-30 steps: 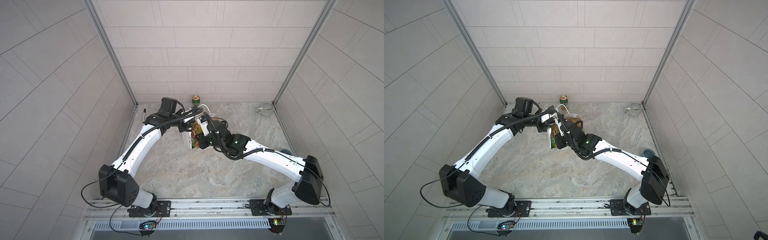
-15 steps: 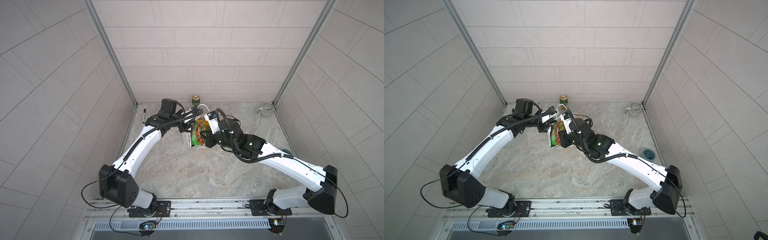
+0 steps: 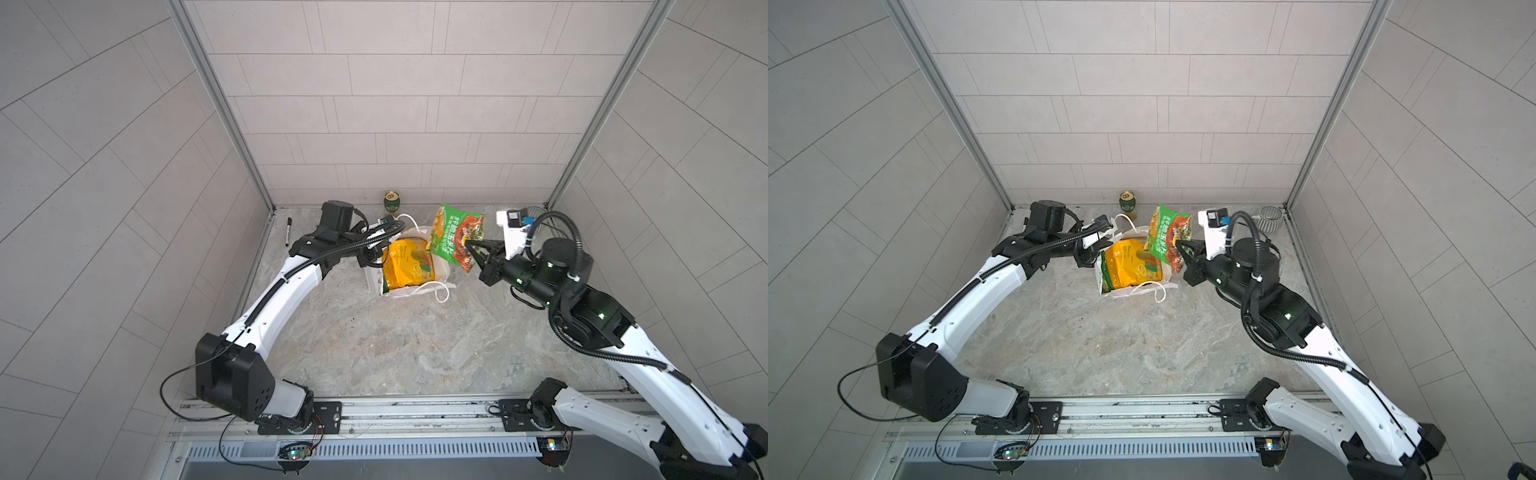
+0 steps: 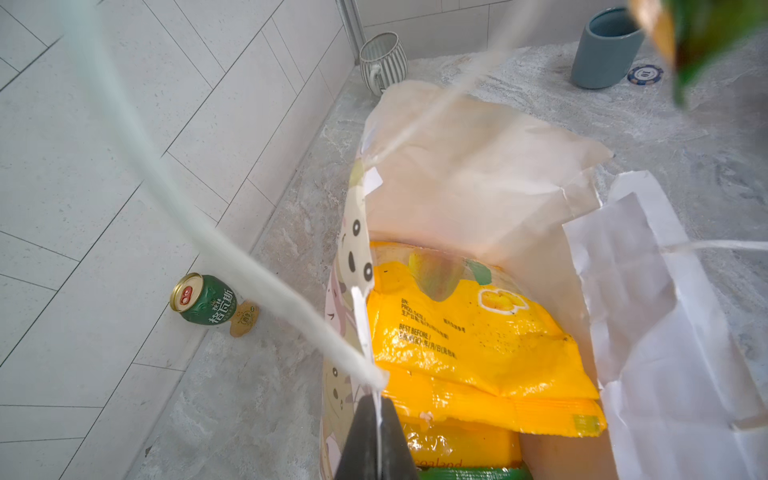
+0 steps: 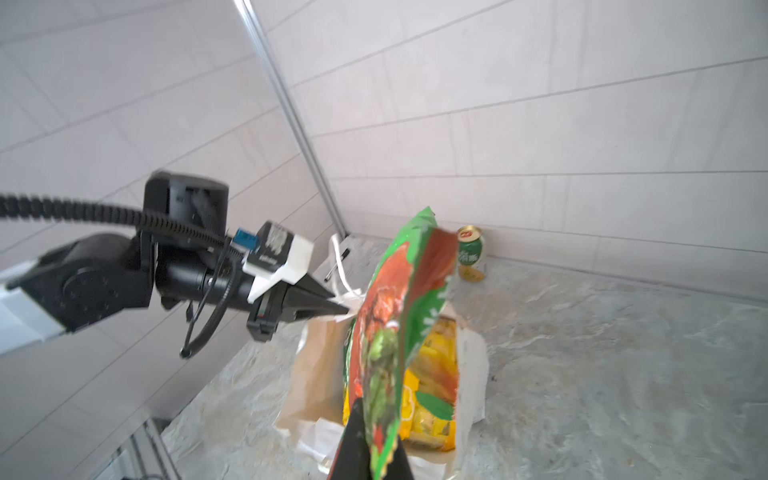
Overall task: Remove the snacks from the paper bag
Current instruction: 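Lift the green snack pack out of the bag with the right gripper, then lower the green snack pack onto the table beside the bag, right gripper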
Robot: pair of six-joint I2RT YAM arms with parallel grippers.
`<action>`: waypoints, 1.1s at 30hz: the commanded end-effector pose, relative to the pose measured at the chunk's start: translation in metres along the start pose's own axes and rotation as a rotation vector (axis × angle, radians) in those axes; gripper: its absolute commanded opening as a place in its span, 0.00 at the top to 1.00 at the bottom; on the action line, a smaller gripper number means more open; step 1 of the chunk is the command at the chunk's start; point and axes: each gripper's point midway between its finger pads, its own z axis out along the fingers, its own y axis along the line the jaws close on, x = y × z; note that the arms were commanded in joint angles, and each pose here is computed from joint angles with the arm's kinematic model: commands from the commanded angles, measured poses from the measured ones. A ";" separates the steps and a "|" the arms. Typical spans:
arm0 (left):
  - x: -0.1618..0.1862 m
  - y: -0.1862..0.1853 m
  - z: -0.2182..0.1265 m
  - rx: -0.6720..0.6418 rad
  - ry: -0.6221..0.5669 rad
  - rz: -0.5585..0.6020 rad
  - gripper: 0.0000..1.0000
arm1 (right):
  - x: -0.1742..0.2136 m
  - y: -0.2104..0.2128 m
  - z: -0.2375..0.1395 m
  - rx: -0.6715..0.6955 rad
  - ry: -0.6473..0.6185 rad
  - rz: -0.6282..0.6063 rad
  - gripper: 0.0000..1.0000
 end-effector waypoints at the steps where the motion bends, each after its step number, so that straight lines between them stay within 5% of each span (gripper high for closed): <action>1: -0.018 -0.006 -0.006 -0.008 -0.086 0.022 1.00 | -0.013 -0.023 -0.016 0.072 -0.063 0.057 1.00; 13: -0.017 -0.013 -0.015 -0.024 -0.103 0.023 1.00 | 0.033 -0.234 -0.003 0.487 -0.333 0.670 1.00; 21: -0.017 -0.016 -0.012 -0.008 -0.124 0.022 1.00 | 0.083 -0.310 -0.022 0.824 -0.394 0.696 1.00; 33: -0.014 -0.018 -0.010 0.004 -0.115 0.023 1.00 | 0.137 -0.360 -0.014 0.964 -0.391 0.799 1.00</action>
